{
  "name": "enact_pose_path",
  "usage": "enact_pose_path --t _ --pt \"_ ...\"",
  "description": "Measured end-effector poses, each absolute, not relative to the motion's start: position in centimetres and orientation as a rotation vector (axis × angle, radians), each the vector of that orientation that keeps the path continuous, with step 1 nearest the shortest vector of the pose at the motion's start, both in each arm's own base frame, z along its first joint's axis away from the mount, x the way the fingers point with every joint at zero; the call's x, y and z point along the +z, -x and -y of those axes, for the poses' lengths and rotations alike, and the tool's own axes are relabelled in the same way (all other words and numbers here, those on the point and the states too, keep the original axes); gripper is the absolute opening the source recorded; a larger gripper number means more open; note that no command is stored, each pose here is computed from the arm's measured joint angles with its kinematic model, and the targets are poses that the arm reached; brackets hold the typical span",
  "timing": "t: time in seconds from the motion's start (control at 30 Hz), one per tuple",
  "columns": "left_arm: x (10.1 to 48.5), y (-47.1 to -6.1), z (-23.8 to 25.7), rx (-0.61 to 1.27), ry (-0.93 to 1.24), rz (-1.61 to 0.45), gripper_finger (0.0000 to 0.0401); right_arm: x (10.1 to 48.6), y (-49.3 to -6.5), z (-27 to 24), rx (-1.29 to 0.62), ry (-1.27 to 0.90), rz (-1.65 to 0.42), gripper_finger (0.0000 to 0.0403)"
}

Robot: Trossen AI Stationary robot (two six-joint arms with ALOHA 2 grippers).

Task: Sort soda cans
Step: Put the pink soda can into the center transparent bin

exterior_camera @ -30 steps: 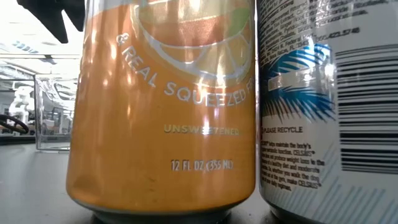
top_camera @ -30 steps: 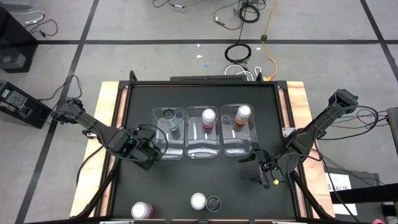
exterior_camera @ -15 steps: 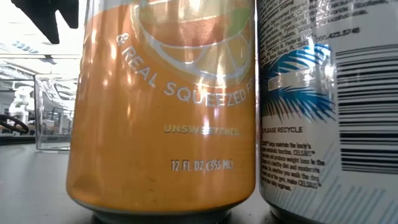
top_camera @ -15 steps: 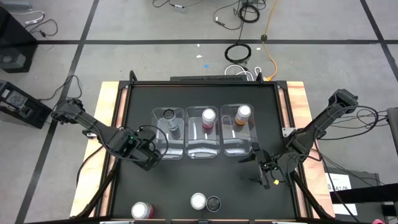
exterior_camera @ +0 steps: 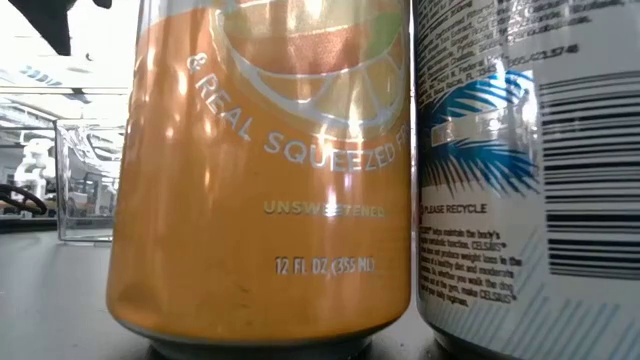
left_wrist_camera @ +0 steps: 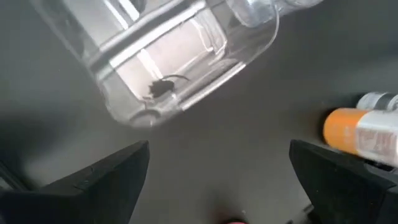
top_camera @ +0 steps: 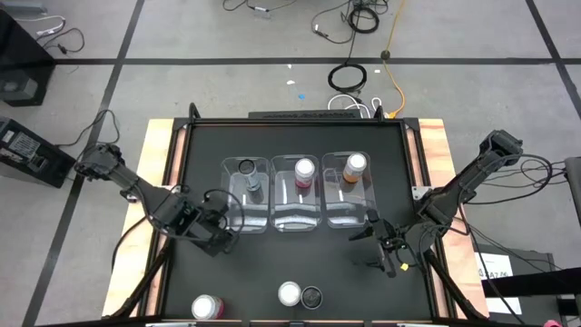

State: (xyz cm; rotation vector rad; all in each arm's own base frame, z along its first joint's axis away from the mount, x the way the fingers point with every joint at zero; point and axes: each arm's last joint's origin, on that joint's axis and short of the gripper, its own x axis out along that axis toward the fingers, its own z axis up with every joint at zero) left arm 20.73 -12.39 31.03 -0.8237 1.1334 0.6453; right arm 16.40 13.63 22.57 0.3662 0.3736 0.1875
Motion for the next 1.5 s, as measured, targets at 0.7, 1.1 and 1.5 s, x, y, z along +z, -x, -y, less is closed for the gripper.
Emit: enact_pose_path --t 0.7,1.1,1.5 --pt "27.4 -16.9 22.1 0.855 1.12 -1.188 0.0394 22.6 -16.4 -13.7 0.21 -0.373 -0.384 0.0341" --pt "25.5 -17.1 25.9 0.744 1.211 -1.222 0.0394 22.6 -16.4 -13.7 0.21 -0.373 -0.384 0.0341" --pt "24.9 -16.8 27.3 0.721 1.247 -1.314 0.0394 22.6 -16.4 -13.7 0.211 -0.374 -0.382 0.0341"
